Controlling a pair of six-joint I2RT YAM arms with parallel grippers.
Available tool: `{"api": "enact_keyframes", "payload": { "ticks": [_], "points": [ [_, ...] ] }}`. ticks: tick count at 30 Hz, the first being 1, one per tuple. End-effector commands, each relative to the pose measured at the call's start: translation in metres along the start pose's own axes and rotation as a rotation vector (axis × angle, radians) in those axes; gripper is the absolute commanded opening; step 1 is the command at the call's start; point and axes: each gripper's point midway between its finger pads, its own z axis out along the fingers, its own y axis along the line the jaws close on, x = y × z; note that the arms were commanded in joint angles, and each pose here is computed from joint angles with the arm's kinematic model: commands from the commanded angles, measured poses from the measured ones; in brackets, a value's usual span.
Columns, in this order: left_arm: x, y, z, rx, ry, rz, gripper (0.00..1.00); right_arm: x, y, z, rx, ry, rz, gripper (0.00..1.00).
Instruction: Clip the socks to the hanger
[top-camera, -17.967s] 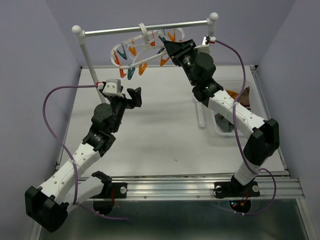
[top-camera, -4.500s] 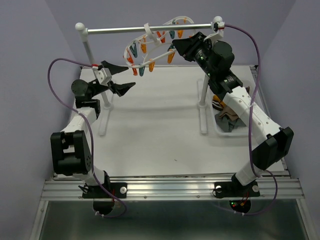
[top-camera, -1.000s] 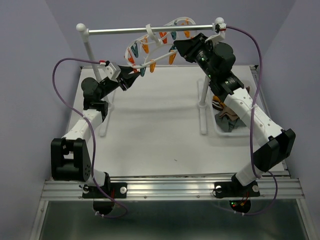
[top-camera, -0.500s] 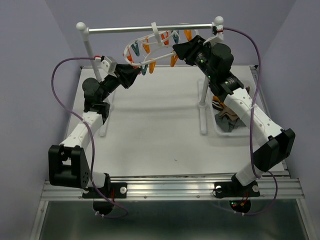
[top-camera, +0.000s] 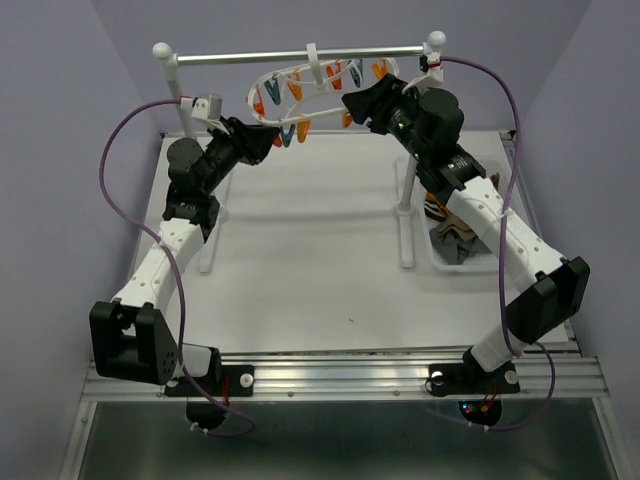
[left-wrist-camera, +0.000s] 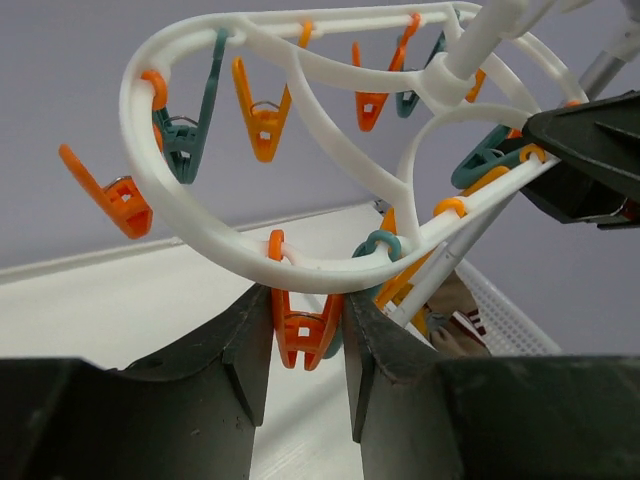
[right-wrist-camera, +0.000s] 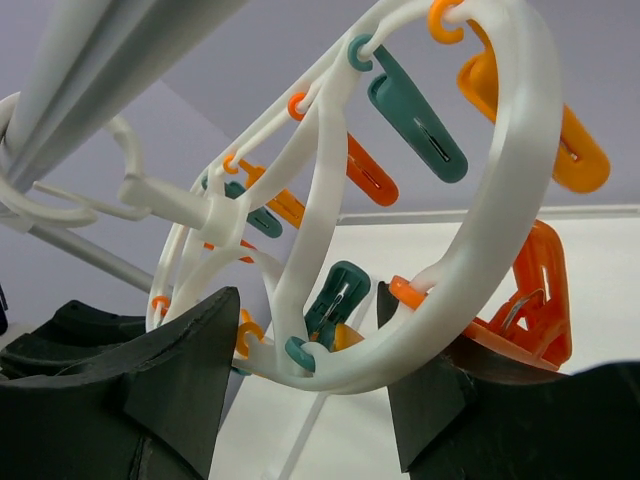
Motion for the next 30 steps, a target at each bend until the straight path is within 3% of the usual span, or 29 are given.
{"api": "enact_keyframes", "payload": {
  "ticks": [1, 8, 16, 23, 30],
  "points": [
    [-0.017, -0.002, -0.003, -0.098, -0.002, -0.142, 0.0, -0.003, 0.001, -0.005, 0.007, -0.004, -0.043, 0.63],
    [-0.019, 0.007, -0.01, -0.291, 0.058, -0.298, 0.0, -0.002, 0.002, -0.009, 0.001, 0.006, -0.046, 0.65],
    [-0.009, 0.018, -0.021, -0.397, 0.074, -0.387, 0.0, 0.003, 0.003, -0.012, -0.01, 0.023, -0.031, 0.65],
    [-0.011, 0.014, -0.025, -0.386, 0.046, -0.398, 0.0, 0.006, 0.004, -0.015, -0.013, 0.031, -0.023, 0.65],
    [0.006, 0.014, -0.016, -0.358, 0.098, -0.446, 0.0, 0.004, 0.007, -0.018, -0.025, 0.03, -0.023, 0.66]
  ]
}}
